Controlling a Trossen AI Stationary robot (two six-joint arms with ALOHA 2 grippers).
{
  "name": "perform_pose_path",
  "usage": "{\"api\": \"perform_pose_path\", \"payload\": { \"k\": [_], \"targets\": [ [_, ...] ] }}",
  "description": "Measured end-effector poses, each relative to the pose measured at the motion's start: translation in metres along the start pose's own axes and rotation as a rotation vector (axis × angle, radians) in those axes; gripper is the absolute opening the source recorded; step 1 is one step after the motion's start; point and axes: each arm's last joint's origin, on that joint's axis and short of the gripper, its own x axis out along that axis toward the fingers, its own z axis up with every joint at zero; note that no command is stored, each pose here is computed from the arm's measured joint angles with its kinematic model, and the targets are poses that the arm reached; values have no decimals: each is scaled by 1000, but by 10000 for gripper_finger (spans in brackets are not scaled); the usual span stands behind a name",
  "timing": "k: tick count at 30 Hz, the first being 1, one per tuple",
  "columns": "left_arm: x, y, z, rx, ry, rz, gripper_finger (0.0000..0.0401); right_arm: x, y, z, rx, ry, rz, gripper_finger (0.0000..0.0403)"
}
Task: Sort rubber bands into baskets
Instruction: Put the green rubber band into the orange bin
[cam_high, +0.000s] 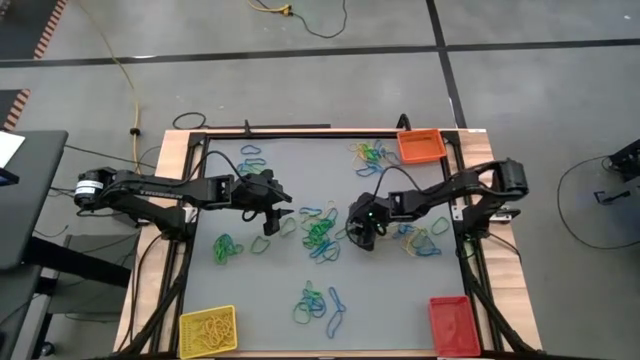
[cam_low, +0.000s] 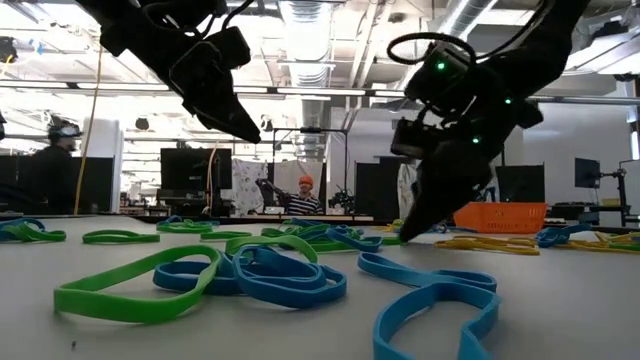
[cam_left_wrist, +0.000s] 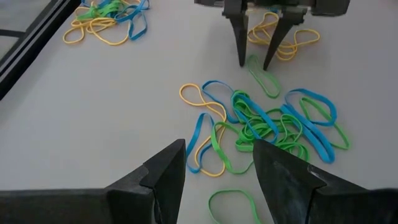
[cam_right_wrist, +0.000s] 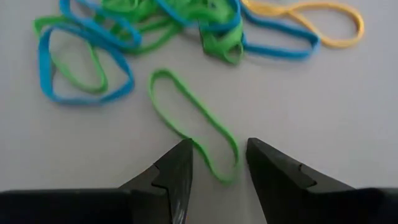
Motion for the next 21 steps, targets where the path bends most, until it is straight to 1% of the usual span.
{"api": "perform_pose_path", "payload": {
  "k": [3, 5, 7, 10, 11, 15, 21],
  "targets": [
    [0, 0, 0, 0, 1, 0, 178, 7, -1, 3, -9, 15, -8, 171],
    [0, 0, 0, 0, 1, 0, 178, 7, 1, 6, -31, 12, -4, 146],
    [0, 0, 0, 0, 1, 0, 178, 4, 5, 9, -72, 13, 4, 105],
    [0, 0, 0, 0, 1, 0, 178, -1, 11, 12, -119, 36, 34, 30],
    [0, 0, 0, 0, 1, 0, 178, -3, 13, 12, -134, 42, 44, 21],
    [0, 0, 0, 0, 0, 0, 178, -15, 22, 17, -170, 65, 48, 22],
    [0, 0, 0, 0, 1, 0, 178, -50, 31, 37, -238, 6, -66, 21]
  ]
}}
